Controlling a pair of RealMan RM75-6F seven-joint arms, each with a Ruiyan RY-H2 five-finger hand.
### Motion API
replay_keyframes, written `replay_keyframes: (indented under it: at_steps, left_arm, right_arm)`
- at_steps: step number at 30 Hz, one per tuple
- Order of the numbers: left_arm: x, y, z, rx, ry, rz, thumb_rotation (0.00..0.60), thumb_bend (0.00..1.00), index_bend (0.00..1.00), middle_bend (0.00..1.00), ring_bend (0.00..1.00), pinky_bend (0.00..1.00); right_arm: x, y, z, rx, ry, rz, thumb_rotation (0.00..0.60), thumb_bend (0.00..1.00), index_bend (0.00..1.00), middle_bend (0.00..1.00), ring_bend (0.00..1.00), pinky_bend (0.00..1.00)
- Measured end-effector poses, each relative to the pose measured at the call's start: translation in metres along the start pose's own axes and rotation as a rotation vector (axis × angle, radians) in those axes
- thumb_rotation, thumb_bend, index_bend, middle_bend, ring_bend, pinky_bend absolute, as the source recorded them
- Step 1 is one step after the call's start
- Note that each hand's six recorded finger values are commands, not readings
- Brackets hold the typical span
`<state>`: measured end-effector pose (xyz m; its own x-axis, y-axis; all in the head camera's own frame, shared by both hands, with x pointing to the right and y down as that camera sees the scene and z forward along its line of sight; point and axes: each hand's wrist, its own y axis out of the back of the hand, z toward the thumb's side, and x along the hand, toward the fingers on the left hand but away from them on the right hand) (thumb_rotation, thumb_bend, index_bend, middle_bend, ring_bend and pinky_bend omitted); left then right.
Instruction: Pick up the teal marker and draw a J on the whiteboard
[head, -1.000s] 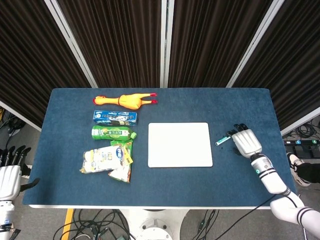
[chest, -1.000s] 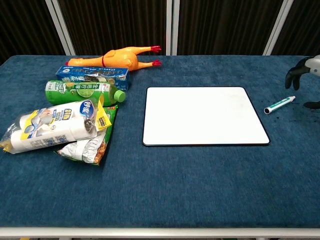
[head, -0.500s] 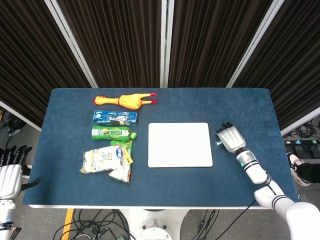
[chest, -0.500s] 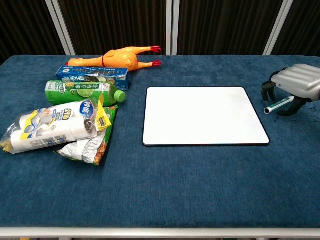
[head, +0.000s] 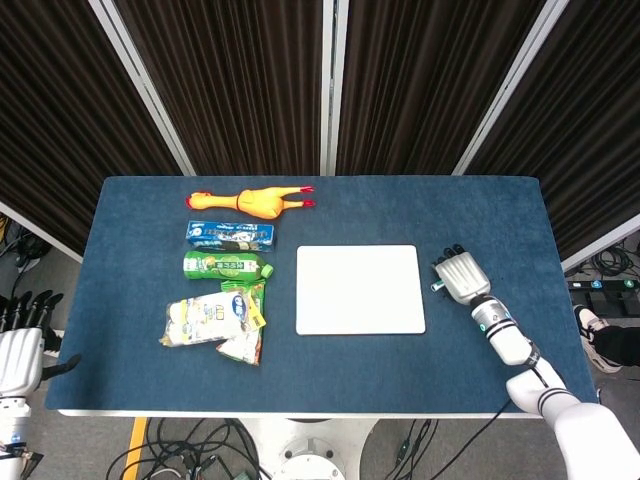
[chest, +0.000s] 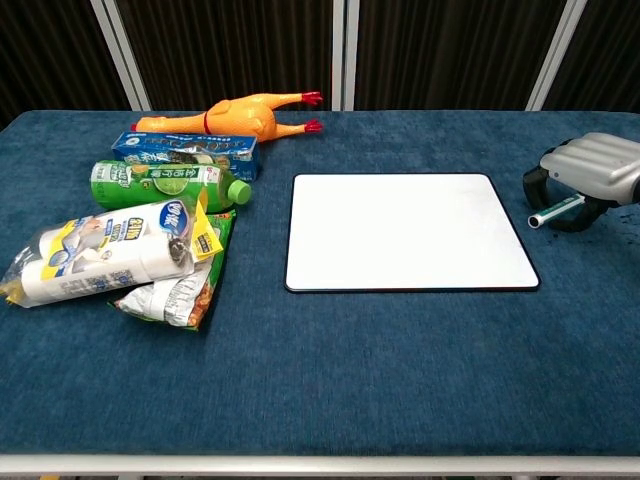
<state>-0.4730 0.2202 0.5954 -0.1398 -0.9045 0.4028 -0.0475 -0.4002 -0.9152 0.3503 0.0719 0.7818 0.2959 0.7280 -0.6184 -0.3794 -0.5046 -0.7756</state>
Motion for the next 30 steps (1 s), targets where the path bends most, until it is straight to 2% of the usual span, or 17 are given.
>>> replay_keyframes:
  at_steps: [8,11,14,17,20,23,27,30]
  left_arm:
    - [0.002,0.001,0.002,-0.003,0.000,0.000,0.600,0.00,0.13,0.09,0.00,0.00]
    - [0.002,0.002,0.002,-0.003,0.000,-0.001,0.600,0.00,0.13,0.09,0.00,0.00]
    - [0.002,0.002,0.001,-0.005,0.000,-0.004,0.600,0.00,0.13,0.09,0.00,0.00]
    - [0.002,0.002,0.002,-0.007,-0.007,-0.008,0.600,0.00,0.13,0.09,0.00,0.00]
    - [0.001,0.001,0.003,-0.013,-0.011,-0.009,0.600,0.00,0.13,0.09,0.00,0.00]
    - [0.000,0.000,0.002,-0.020,-0.011,-0.012,0.600,0.00,0.13,0.09,0.00,0.00]
    - [-0.002,-0.001,0.000,-0.032,-0.009,-0.019,0.600,0.00,0.13,0.09,0.00,0.00]
    - [-0.003,0.000,0.000,-0.038,-0.009,-0.015,0.600,0.00,0.13,0.09,0.00,0.00]
  right_arm:
    - [-0.002,0.001,-0.002,0.003,-0.003,-0.004,0.600,0.33,0.62,0.54,0.30,0.23]
    - [-0.002,0.009,0.000,-0.013,0.011,-0.035,0.600,0.35,0.66,0.57,0.33,0.24]
    - [0.000,0.024,0.007,-0.088,0.040,-0.096,0.600,0.37,0.69,0.59,0.34,0.25]
    - [0.004,0.043,0.019,-0.232,0.084,-0.160,0.600,0.37,0.70,0.60,0.36,0.26]
    - [0.008,0.065,0.036,-0.441,0.138,-0.210,0.600,0.40,0.71,0.61,0.37,0.27]
    - [0.010,0.084,0.052,-0.699,0.175,-0.239,0.600,0.46,0.72,0.61,0.37,0.27]
    - [0.002,0.100,0.056,-1.067,0.139,-0.278,0.600,0.48,0.73,0.61,0.37,0.27]
    - [-0.008,0.097,0.066,-1.283,0.098,-0.258,0.600,0.49,0.73,0.61,0.37,0.27]
